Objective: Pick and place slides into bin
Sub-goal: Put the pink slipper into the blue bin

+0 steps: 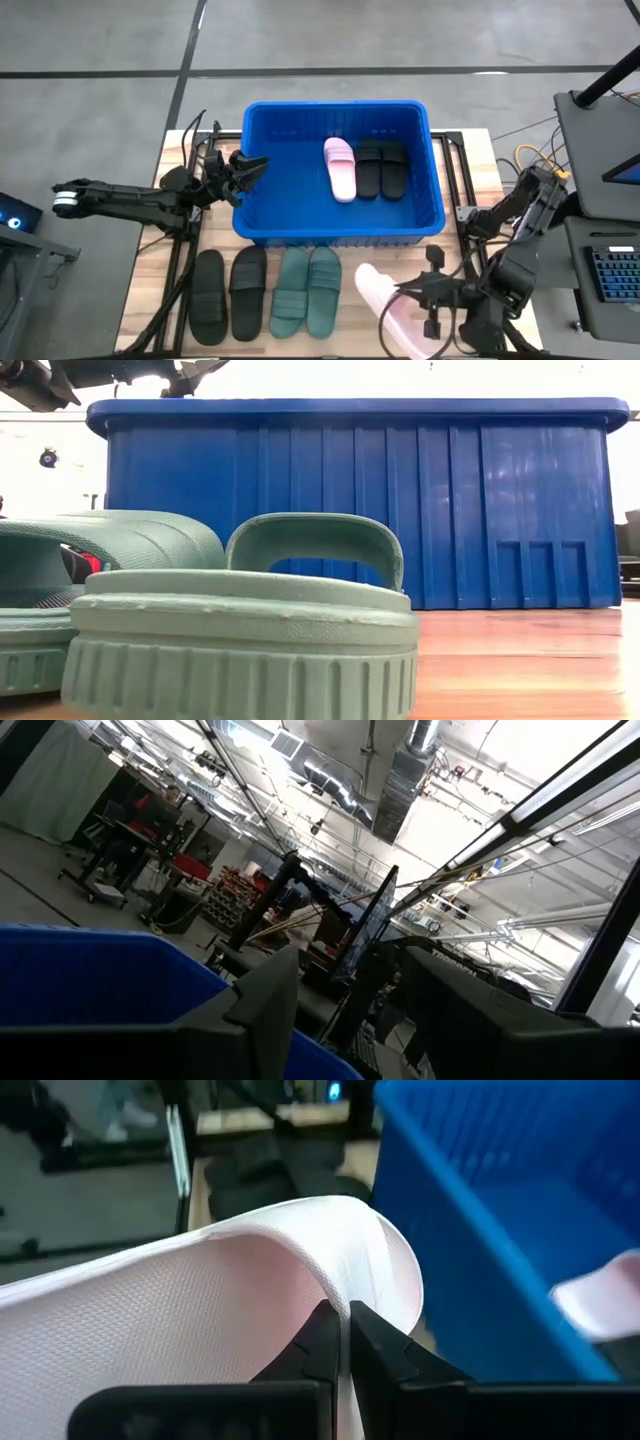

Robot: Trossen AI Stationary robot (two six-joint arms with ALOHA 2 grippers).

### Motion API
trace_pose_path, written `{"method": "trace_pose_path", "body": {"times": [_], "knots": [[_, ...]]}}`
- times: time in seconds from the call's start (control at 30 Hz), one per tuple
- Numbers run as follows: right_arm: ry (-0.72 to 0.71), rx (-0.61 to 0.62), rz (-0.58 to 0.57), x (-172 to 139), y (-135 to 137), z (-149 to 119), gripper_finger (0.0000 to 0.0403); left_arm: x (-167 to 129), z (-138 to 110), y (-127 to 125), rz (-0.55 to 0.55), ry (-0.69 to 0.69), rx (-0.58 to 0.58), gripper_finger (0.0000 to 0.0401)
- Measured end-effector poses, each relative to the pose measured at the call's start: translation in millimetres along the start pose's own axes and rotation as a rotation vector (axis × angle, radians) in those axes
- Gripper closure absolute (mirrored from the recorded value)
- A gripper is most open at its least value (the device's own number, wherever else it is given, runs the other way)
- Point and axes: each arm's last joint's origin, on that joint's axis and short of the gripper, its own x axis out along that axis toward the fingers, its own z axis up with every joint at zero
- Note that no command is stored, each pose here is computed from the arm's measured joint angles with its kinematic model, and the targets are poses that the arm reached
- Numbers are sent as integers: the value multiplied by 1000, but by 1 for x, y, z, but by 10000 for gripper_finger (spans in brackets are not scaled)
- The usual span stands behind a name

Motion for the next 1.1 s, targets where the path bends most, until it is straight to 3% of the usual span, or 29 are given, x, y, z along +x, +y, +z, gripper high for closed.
{"method": "trace_pose_path", "body": {"times": [0.47,0.67,1.1], "knots": [[-138,8,-179,18,-39,39,394,-4,8,-3,-18,-33,30,232],[-143,7,-273,31,-72,60,394,-10,18,-7,-40,-76,83,232],[-104,-50,-355,51,-124,87,394,-19,25,-9,-36,-74,94,232]]}}
